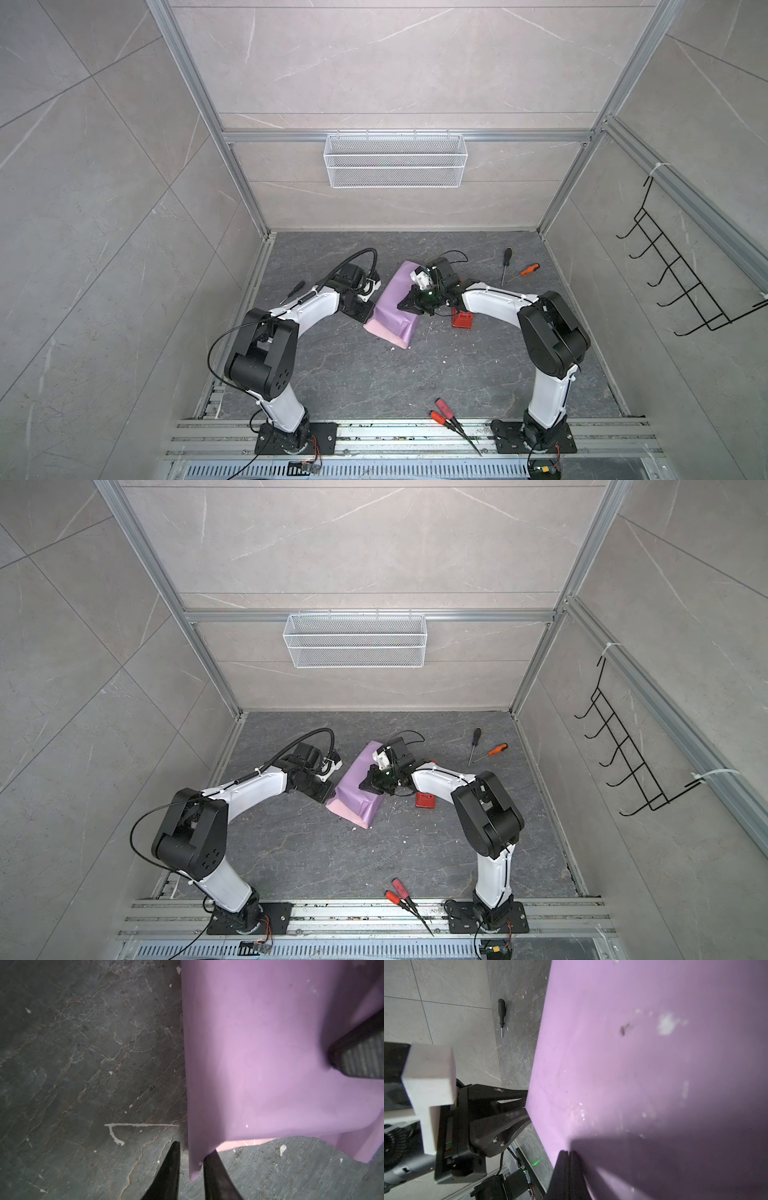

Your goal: Wrap the gift box in paper

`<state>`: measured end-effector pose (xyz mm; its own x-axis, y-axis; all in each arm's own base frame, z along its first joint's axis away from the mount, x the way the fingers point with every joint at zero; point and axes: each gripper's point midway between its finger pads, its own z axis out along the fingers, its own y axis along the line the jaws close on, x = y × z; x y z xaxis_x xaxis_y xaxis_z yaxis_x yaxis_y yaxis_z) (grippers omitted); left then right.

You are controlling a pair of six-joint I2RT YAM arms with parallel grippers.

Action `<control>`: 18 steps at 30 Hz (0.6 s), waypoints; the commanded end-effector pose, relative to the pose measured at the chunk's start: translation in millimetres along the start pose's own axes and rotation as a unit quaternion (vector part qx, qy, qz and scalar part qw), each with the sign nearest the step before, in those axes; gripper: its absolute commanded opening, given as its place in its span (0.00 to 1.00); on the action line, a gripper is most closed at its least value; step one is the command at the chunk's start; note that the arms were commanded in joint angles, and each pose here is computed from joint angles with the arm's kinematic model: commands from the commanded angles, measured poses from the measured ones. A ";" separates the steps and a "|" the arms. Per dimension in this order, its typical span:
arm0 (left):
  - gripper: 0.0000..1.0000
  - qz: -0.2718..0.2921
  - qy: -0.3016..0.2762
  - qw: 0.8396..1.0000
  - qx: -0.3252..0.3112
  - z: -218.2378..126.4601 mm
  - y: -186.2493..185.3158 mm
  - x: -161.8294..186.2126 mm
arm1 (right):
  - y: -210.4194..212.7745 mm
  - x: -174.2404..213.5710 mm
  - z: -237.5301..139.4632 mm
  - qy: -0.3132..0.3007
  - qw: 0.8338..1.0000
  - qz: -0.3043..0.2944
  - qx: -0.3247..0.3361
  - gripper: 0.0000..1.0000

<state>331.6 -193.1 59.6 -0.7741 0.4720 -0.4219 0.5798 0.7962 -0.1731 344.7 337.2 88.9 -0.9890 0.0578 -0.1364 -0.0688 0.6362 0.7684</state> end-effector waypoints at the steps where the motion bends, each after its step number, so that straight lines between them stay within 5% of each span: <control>1: 0.23 -0.032 -0.019 0.999 0.019 7.2 -9.8 -12.6 | -39.7 40.1 20.1 0.058 0.996 0.048 0.056 0.00; 18: 0.19 -0.008 0.007 1.000 -0.020 37.1 -16.1 -13.5 | -43.1 41.9 20.1 0.058 0.995 0.043 0.064 0.00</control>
<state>327.9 -215.7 25.4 -0.7928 0.4936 -0.3575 0.5691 0.8096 -0.1440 344.6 337.4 88.3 -0.9888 0.0583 -0.1373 -0.0692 0.6363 0.7684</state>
